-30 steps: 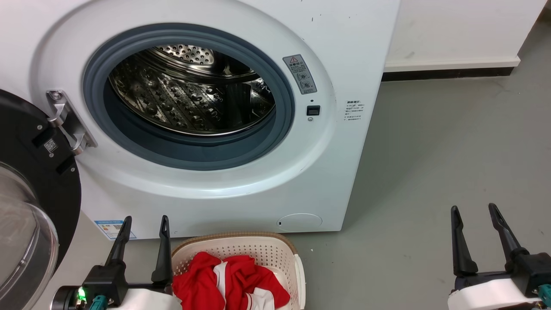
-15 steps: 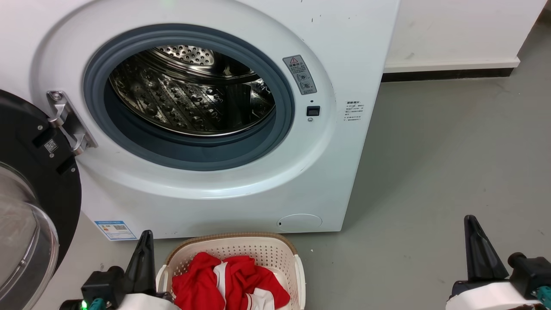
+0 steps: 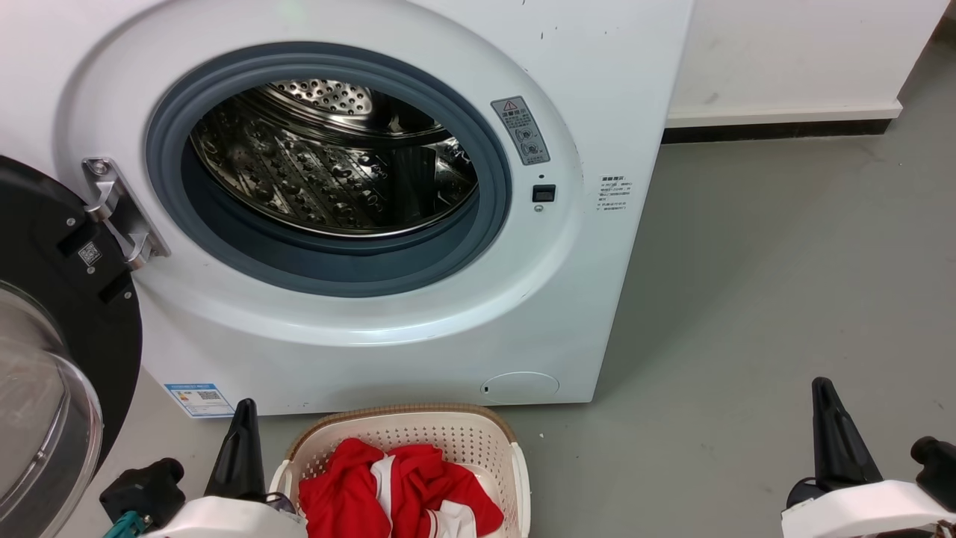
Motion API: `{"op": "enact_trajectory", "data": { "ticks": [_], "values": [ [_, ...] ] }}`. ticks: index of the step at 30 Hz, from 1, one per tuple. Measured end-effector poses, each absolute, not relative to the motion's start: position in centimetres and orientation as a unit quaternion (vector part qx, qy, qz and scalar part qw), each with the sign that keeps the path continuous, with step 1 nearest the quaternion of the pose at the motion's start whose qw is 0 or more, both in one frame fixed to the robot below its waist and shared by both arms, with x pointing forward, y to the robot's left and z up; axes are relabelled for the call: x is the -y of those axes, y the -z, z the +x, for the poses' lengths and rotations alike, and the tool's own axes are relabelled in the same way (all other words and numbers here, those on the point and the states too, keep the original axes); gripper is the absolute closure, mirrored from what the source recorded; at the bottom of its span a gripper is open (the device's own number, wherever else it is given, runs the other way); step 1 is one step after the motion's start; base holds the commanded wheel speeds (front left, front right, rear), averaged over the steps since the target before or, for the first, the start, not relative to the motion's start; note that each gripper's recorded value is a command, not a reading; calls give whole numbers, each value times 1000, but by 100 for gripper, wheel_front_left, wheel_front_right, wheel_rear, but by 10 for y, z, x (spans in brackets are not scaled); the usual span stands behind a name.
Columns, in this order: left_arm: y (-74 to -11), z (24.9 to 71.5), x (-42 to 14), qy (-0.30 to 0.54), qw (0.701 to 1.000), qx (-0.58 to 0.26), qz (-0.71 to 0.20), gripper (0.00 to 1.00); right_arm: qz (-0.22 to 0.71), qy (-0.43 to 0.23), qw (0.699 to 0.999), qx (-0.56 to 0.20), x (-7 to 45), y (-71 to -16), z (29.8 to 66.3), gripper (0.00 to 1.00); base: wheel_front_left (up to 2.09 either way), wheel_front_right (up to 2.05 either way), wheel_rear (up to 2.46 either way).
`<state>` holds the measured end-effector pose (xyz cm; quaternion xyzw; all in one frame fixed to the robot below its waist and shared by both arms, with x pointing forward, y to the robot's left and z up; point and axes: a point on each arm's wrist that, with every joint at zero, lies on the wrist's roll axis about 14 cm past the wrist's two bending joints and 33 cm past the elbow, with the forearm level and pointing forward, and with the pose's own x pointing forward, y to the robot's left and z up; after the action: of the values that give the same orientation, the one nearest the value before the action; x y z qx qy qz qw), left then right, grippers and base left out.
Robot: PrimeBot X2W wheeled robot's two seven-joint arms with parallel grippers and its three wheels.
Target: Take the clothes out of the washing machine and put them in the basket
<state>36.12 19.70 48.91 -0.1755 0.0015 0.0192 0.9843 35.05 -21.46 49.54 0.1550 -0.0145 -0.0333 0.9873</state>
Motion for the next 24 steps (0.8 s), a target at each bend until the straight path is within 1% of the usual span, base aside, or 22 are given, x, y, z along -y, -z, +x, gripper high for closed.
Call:
{"op": "enact_trajectory", "data": {
  "ticks": [11,24],
  "values": [
    [-486,365,-200,-31,963,-11,-267,100,250,43,967,8,216,-494,355,100,0,0,0],
    [-486,369,-202,-37,932,-16,-360,100,347,46,937,5,216,-494,363,100,0,0,0]
  ]
}}
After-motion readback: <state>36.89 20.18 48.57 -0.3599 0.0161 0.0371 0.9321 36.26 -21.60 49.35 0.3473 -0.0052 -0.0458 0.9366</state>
